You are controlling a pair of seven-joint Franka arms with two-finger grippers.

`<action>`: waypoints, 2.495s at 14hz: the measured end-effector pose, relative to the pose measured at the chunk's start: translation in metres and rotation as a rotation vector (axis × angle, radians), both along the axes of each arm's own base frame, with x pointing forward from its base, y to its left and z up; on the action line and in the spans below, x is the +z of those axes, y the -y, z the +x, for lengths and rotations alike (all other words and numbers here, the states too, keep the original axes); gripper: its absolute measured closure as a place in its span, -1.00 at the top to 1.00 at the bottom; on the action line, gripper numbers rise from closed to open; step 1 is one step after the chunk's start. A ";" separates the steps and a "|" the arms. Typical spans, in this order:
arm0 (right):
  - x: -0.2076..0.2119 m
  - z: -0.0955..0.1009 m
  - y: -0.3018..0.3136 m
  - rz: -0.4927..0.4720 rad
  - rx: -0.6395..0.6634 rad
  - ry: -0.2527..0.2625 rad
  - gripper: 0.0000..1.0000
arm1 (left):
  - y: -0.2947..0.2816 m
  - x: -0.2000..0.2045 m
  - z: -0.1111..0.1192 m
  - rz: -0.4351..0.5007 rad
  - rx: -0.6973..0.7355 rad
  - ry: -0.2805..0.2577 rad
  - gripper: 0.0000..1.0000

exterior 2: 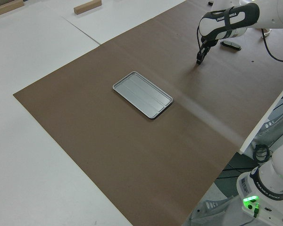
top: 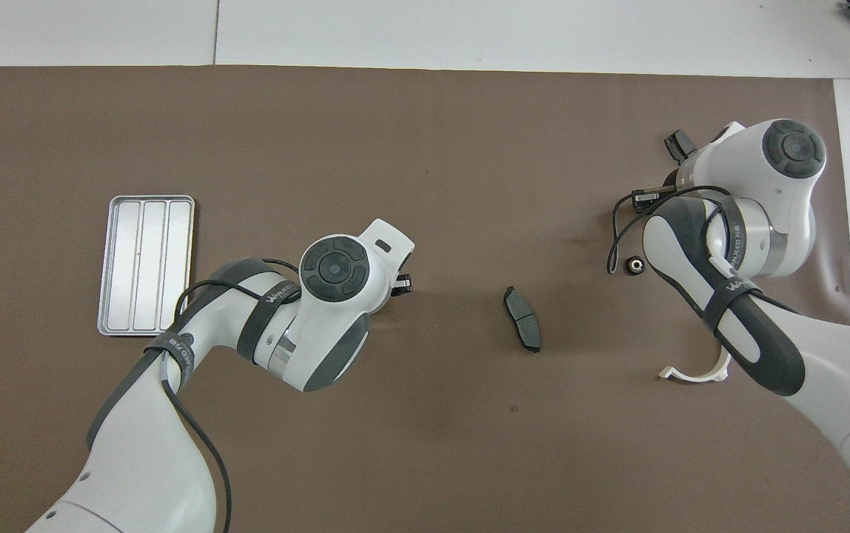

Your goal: Pick bearing gear from pile to tray

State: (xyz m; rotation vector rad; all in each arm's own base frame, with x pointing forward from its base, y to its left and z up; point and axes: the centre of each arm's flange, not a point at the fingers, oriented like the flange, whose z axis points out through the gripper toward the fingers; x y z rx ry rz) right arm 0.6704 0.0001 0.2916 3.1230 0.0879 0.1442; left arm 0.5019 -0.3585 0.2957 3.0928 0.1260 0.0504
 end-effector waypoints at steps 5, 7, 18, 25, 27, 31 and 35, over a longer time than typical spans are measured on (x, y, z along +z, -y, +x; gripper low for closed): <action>0.044 0.004 -0.006 0.002 0.004 -0.020 -0.30 | 0.000 0.000 0.000 0.001 -0.011 0.000 -0.52; 0.076 -0.001 -0.014 0.007 -0.017 -0.014 -0.30 | 0.000 0.001 0.001 0.001 -0.014 0.001 -0.52; 0.094 -0.025 -0.221 0.085 -0.144 0.071 -0.30 | -0.143 0.080 0.095 0.029 -0.112 0.009 -0.52; 0.006 -0.075 -0.385 0.164 -0.254 0.075 -0.30 | -0.300 0.069 0.121 0.045 -0.276 -0.023 -0.52; 0.009 -0.077 -0.393 0.180 -0.257 0.089 -0.30 | -0.337 0.061 0.118 0.034 -0.278 -0.039 -0.52; 0.017 -0.077 -0.403 0.213 -0.271 0.118 -0.30 | -0.372 0.035 0.106 0.018 -0.267 -0.038 -0.52; 0.017 -0.079 -0.406 0.216 -0.269 0.119 -0.13 | -0.367 0.020 0.098 -0.024 -0.241 -0.039 -0.52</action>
